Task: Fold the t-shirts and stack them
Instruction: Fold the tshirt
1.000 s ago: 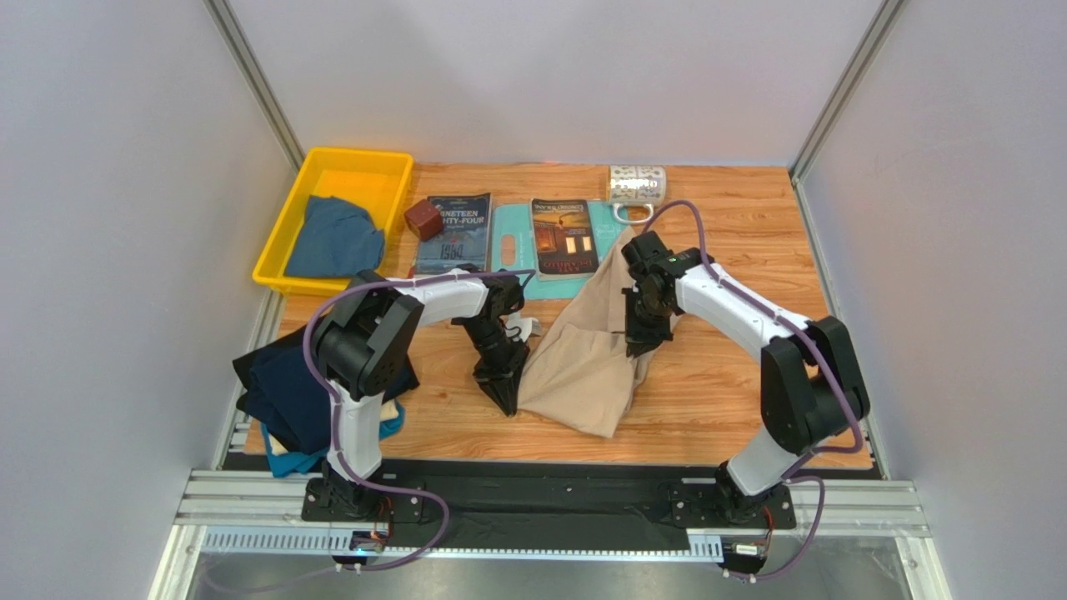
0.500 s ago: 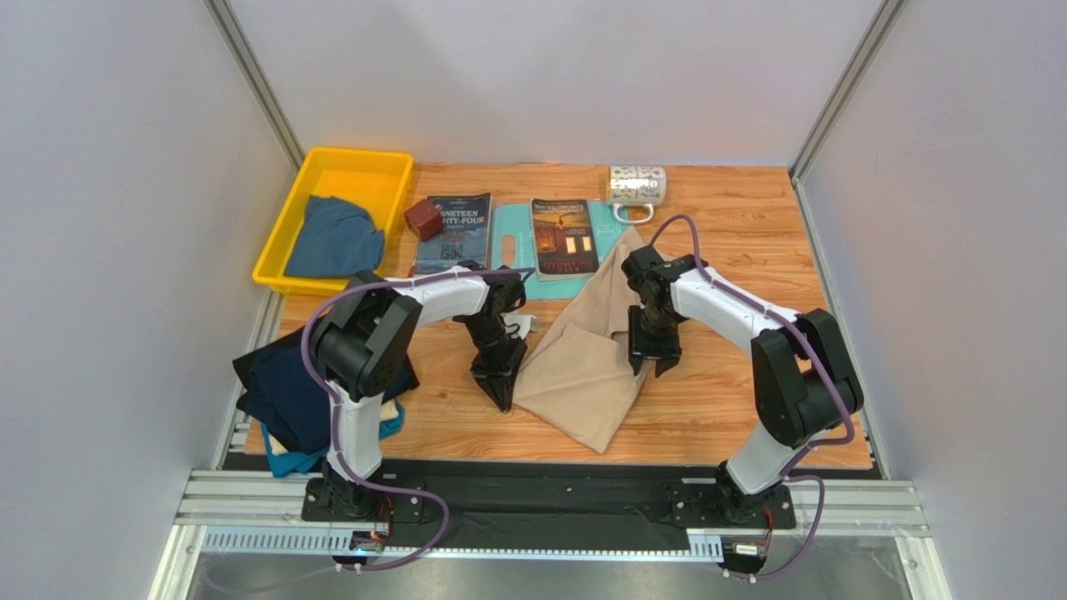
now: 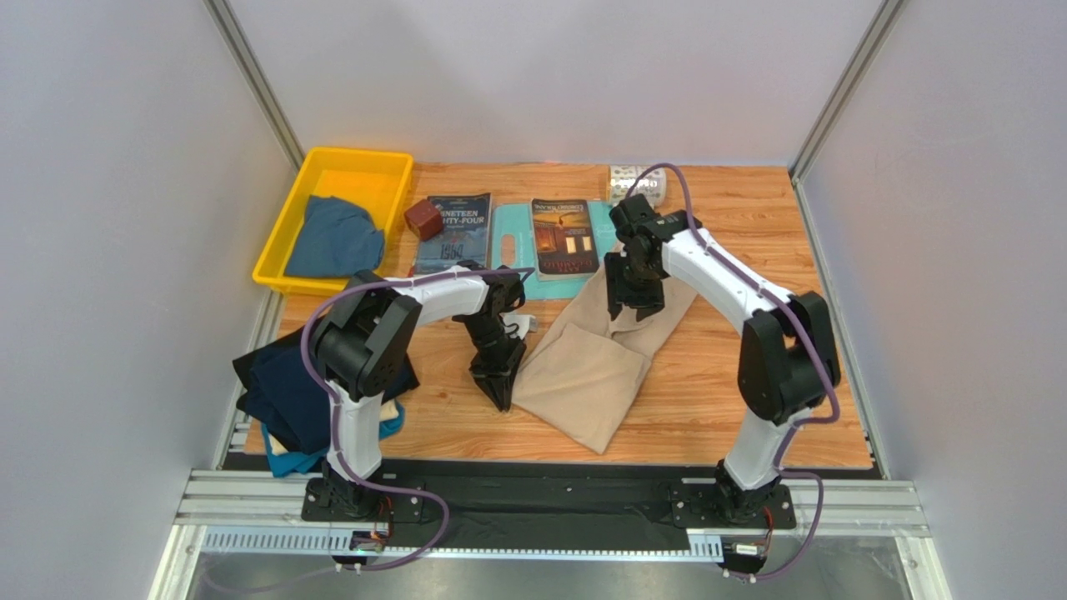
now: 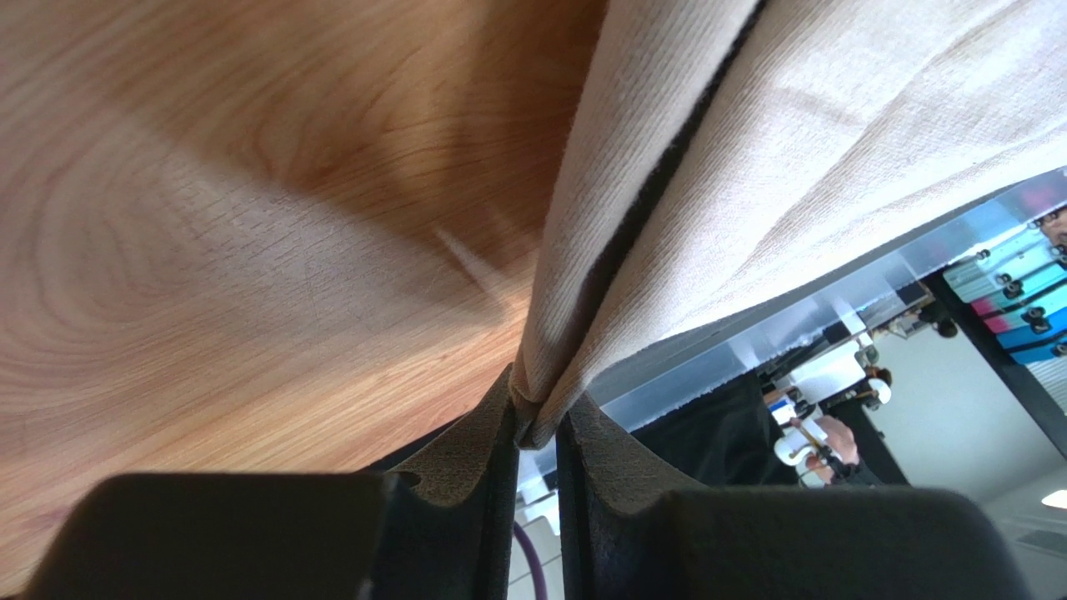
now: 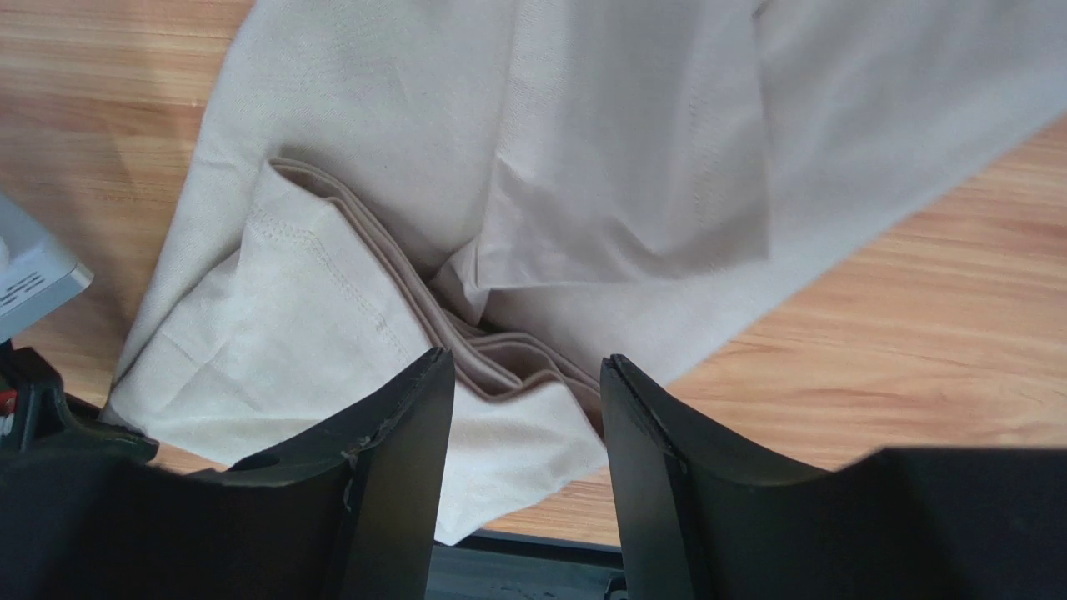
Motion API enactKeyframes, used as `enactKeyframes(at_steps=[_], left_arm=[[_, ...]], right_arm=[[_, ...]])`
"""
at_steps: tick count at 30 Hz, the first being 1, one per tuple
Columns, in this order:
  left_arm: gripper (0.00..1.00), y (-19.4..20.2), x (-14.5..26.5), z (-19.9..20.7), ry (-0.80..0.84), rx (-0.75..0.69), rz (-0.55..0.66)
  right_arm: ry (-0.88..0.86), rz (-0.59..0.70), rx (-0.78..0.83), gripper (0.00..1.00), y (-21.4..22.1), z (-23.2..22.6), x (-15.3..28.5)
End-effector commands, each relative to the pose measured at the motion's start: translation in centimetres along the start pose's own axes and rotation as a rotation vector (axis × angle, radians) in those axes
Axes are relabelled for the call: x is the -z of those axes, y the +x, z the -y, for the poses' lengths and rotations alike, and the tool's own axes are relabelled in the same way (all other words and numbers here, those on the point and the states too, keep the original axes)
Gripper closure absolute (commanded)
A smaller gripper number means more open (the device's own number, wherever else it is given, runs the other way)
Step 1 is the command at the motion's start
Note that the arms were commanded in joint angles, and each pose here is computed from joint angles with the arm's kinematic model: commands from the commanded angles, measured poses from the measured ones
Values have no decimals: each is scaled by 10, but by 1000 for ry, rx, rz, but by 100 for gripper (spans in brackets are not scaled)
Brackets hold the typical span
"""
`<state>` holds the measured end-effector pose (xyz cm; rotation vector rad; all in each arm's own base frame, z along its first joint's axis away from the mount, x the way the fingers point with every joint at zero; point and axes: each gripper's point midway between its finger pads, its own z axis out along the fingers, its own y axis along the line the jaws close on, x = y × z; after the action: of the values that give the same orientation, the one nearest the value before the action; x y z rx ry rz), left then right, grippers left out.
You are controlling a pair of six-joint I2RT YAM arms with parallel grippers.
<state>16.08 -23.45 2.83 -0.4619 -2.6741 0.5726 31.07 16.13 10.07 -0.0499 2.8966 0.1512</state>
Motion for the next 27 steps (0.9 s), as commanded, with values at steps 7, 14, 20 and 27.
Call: enactKeyframes(at_steps=[7, 14, 20, 27], left_arm=[[78, -1, 5, 6, 17, -17, 6], [79, -2, 2, 6, 28, -12, -8], [79, -3, 1, 7, 31, -12, -16], [79, -5, -1, 6, 29, -16, -25]], right_arm=[[-133, -80, 63, 48, -11, -30, -38], [-206, -114, 58, 48, -6, -45, -45], [-227, -129, 69, 48, -4, -55, -48], [-247, -169, 89, 49, 6, -66, -58]])
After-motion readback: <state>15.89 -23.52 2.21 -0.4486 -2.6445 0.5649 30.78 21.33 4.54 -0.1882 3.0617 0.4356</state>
